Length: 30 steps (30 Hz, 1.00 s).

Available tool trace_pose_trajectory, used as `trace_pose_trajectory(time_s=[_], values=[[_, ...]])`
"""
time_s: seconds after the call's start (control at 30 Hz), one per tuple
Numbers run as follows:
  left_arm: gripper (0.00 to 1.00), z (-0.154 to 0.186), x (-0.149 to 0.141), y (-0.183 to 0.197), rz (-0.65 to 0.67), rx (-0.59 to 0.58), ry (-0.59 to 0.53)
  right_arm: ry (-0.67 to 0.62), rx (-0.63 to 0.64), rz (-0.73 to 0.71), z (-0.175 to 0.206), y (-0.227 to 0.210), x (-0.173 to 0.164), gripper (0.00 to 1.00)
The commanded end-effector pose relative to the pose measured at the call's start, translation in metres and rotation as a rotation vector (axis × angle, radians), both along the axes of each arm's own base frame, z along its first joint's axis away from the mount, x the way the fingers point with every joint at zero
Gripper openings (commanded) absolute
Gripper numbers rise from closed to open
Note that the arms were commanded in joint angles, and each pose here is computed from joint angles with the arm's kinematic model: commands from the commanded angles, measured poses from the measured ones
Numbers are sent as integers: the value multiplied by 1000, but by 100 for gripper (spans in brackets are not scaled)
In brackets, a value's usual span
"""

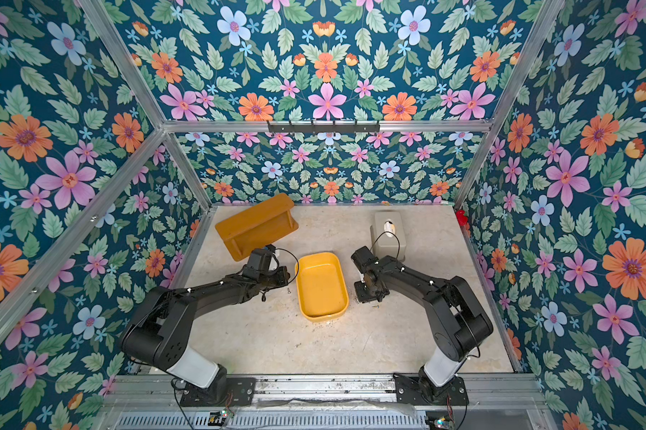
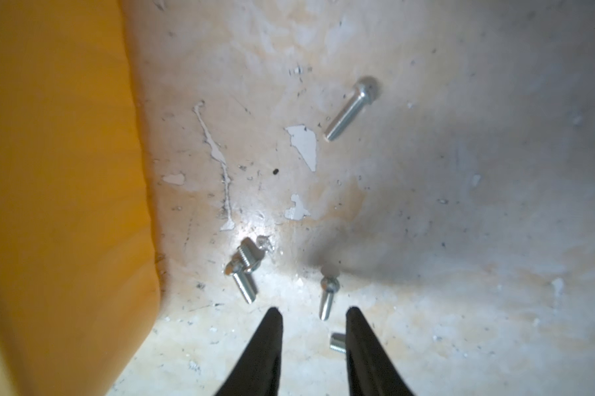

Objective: Take out the screws from the storage box
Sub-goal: Place the screw at the center of the board, then reset both arms

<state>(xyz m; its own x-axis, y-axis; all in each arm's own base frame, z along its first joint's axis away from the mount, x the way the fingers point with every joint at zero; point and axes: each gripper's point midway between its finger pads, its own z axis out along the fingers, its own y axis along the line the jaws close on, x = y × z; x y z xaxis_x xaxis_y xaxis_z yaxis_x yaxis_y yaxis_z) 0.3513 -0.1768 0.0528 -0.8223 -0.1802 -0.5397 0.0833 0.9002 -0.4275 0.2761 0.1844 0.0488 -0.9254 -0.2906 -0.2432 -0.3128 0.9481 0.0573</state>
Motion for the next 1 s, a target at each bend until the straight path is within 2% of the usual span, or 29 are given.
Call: trace_pose_trajectory(time_s=[0.0, 0.1, 0.17, 0.2, 0.23, 0.37, 0.47, 0.53, 0.6, 0.7, 0.73, 0.83, 0.93, 0.97], values=[[16, 11, 11, 14, 38, 50, -62, -127, -1, -16, 26, -6, 15, 43], [50, 31, 30, 42, 134, 173, -176, -298, 51, -63, 60, -18, 36, 53], [59, 49, 40, 58, 173, 264, -253, -403, 122, -137, 82, -35, 51, 58], [64, 57, 44, 71, 210, 329, -294, -452, 167, -206, 93, -51, 60, 65], [68, 66, 47, 83, 250, 394, -335, -495, 213, -280, 101, -68, 67, 99], [76, 81, 47, 125, 350, 593, -452, -564, 348, -528, 108, -134, 86, 100], [78, 87, 48, 145, 361, 675, -518, -662, 298, -557, 107, -165, 92, 100], [81, 86, 48, 149, 327, 627, -591, -781, 249, -471, 106, -168, 92, 100], [80, 75, 47, 159, 314, 563, -603, -872, 219, -441, 106, -173, 92, 100], [79, 58, 55, 172, 312, 483, -589, -894, 188, -422, 94, -176, 92, 100], [78, 52, 56, 171, 274, 472, -554, -912, 188, -416, 92, -176, 93, 100], [79, 60, 57, 176, 266, 499, -619, -932, 184, -418, 82, -178, 95, 100], [79, 60, 56, 188, 306, 450, -675, -937, 163, -430, 73, -182, 101, 100], [79, 56, 54, 190, 297, 427, -657, -946, 160, -427, 70, -183, 101, 100]])
